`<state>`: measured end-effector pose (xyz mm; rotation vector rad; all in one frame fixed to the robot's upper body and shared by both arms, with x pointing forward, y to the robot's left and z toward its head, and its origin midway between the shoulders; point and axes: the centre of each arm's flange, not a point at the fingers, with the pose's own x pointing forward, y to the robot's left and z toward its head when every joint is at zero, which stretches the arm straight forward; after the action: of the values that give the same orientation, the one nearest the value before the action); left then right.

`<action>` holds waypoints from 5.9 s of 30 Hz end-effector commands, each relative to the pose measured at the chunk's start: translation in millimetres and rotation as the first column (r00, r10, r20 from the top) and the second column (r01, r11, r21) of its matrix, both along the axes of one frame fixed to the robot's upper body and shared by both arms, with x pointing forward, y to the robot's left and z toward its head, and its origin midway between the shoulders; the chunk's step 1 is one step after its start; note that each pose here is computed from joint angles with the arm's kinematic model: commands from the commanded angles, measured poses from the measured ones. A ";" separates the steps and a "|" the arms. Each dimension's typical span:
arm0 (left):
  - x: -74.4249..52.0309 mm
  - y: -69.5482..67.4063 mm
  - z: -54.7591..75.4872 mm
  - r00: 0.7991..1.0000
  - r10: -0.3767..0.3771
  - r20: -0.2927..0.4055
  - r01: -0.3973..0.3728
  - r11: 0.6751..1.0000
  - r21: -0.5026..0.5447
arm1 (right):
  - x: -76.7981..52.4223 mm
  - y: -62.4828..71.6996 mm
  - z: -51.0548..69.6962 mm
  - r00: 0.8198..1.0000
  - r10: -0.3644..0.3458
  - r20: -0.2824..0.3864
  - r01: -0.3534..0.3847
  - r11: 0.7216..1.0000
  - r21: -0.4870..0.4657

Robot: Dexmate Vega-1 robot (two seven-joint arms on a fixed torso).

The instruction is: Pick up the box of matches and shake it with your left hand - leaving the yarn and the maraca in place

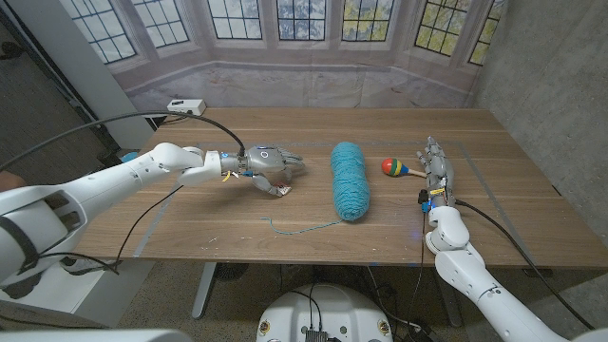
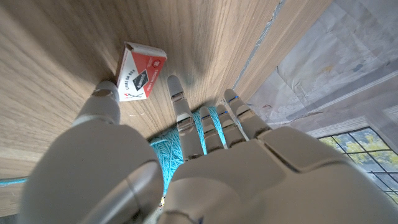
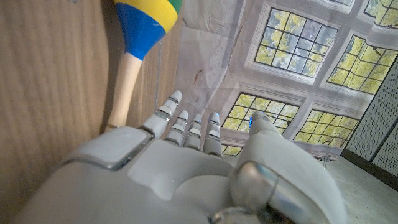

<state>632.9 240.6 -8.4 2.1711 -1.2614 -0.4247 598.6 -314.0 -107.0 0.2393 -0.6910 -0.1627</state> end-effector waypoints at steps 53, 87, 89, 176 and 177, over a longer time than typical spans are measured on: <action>-11.8 6.7 -19.8 0.998 0.026 0.057 -0.023 0.998 -0.064 | -3.2 -1.0 1.6 1.000 0.013 0.006 -0.013 1.000 -0.023; -8.1 4.9 -31.2 0.999 0.012 0.048 -0.009 0.997 -0.073 | -2.2 1.4 33.2 0.999 0.027 -0.025 -0.029 0.994 -0.109; -7.7 4.9 -31.4 0.999 0.012 0.049 -0.008 0.997 -0.073 | -1.7 1.8 35.1 0.999 0.028 -0.026 -0.031 0.993 -0.113; -32.1 5.5 -0.9 0.993 0.052 0.104 -0.034 0.984 -0.172 | -15.2 4.1 36.5 0.998 0.048 -0.045 -0.055 0.988 -0.145; -31.9 5.5 -1.3 0.993 0.053 0.102 -0.035 0.985 -0.170 | -15.7 3.8 36.2 0.998 0.048 -0.046 -0.054 0.988 -0.145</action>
<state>603.6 245.7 -13.1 2.0999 -1.2619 -0.1813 585.0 -310.1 -70.4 0.1163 -0.6599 -0.0687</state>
